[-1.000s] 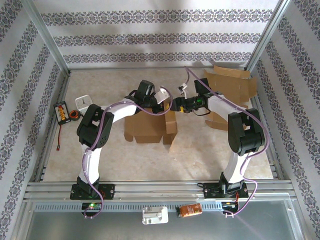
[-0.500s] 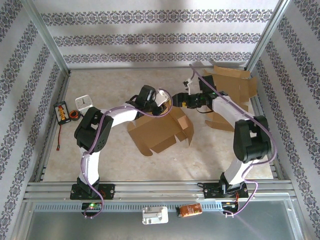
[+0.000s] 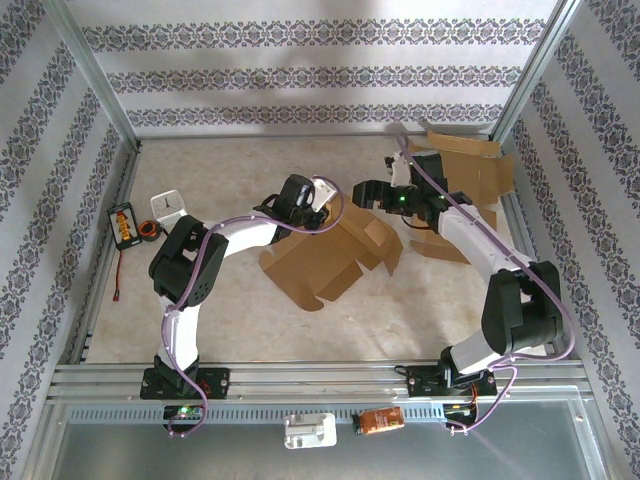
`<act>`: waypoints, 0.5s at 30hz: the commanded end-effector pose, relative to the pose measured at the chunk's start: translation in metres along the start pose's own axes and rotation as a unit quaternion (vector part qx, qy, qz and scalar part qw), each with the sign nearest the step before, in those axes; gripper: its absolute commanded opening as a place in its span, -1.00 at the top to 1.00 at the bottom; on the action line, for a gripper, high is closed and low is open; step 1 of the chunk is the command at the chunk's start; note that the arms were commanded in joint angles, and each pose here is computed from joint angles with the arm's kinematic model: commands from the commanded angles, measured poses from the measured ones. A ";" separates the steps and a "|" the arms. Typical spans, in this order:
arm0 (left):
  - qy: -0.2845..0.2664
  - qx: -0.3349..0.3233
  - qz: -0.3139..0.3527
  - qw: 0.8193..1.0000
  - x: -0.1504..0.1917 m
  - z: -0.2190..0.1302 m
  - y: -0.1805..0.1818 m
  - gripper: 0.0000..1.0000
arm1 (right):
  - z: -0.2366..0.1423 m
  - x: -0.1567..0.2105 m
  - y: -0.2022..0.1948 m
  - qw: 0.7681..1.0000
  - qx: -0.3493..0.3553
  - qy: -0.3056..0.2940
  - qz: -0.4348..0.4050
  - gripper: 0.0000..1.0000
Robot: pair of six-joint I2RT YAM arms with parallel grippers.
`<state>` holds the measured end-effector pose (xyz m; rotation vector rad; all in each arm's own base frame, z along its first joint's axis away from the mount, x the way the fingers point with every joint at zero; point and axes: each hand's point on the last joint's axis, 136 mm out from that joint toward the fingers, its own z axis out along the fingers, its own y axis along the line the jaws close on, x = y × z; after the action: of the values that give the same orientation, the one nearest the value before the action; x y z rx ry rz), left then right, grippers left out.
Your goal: Fold the paper box
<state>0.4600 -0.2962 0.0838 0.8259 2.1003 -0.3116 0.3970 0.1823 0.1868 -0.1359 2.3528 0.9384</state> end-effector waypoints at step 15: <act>0.033 0.092 0.035 0.995 0.010 0.032 -0.015 0.39 | 0.065 0.040 0.019 0.970 -0.184 0.155 0.026 -0.31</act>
<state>0.4701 -0.3227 0.0853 0.9915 2.0407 -0.4495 0.4047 0.2261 0.1370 -0.3029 2.4566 1.3472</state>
